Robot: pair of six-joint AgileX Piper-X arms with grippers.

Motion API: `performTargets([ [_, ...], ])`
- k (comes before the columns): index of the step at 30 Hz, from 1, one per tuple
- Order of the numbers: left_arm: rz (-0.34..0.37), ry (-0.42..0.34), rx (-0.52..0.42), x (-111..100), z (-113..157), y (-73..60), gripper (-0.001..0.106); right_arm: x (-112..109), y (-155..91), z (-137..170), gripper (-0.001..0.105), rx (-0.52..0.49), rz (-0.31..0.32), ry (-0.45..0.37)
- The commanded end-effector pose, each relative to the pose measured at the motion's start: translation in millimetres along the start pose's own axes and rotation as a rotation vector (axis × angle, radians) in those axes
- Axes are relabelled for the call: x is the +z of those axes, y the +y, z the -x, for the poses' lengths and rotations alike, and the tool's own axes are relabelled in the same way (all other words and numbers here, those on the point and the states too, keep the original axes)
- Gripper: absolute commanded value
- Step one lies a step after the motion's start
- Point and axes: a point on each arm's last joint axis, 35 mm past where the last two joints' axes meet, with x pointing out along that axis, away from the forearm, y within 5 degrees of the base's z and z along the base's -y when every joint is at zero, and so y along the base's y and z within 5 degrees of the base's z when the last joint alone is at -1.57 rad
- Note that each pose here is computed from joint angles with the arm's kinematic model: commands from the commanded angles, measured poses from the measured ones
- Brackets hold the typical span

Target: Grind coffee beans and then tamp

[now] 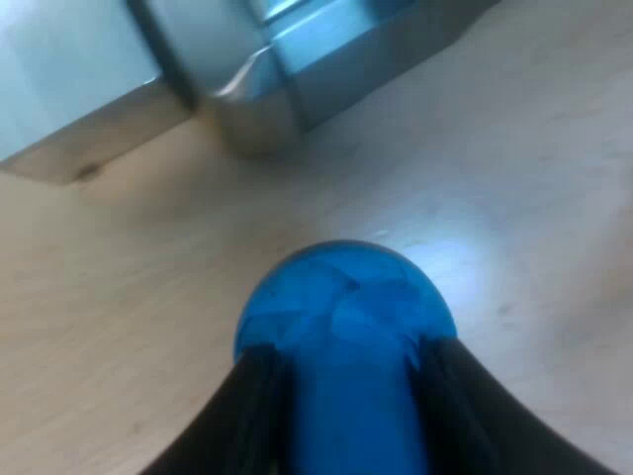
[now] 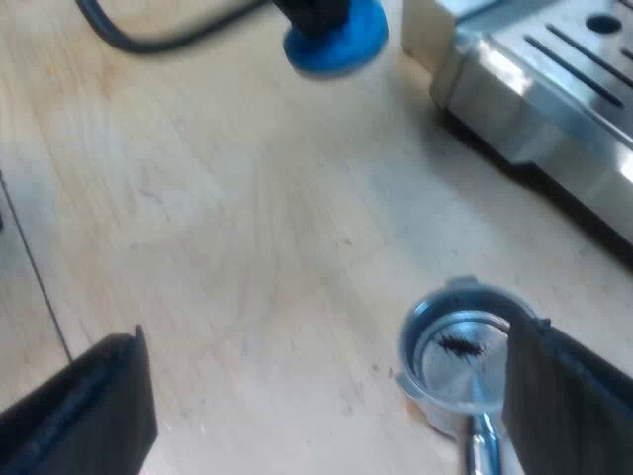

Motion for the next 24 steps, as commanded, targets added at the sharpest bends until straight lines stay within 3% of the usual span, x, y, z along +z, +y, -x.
performTargets([
  [1,-0.015,-0.01,-0.045,-0.9,6.1,-4.4,0.0,-6.7,-1.0,10.0,0.074,-0.003,0.008,0.052],
  [2,-0.068,-0.015,-0.084,-7.5,14.6,-16.2,0.0,-10.7,-0.9,12.3,0.074,-0.003,0.01,0.06],
  [4,-0.103,-0.008,-0.1,-10.2,15.8,-23.0,0.0,-15.8,-1.0,15.1,0.074,-0.011,0.007,0.06],
  [6,-0.148,0.002,-0.125,-12.7,15.1,-33.7,0.0,-30.9,-2.2,18.1,0.074,-0.087,-0.003,0.085],
  [11,-0.188,0.001,-0.165,-14.1,18.1,-51.4,0.0,-51.7,-1.6,17.6,0.074,-0.15,0.006,0.118],
  [13,-0.191,-0.001,-0.168,-14.0,18.5,-52.4,0.0,-56.2,-0.9,16.8,0.074,-0.153,0.007,0.12],
  [17,-0.272,-0.072,-0.236,-5.1,34.6,-76.7,0.0,-68.2,1.2,14.2,0.074,-0.157,-0.002,0.087],
  [22,-0.286,-0.086,-0.264,-2.1,41.6,-84.3,0.0,-79.1,2.9,12.4,0.074,-0.163,-0.014,0.04],
  [24,-0.321,-0.094,-0.315,0.0,49.5,-94.1,0.0,-82.2,3.4,12.3,0.074,-0.162,-0.012,0.047],
])
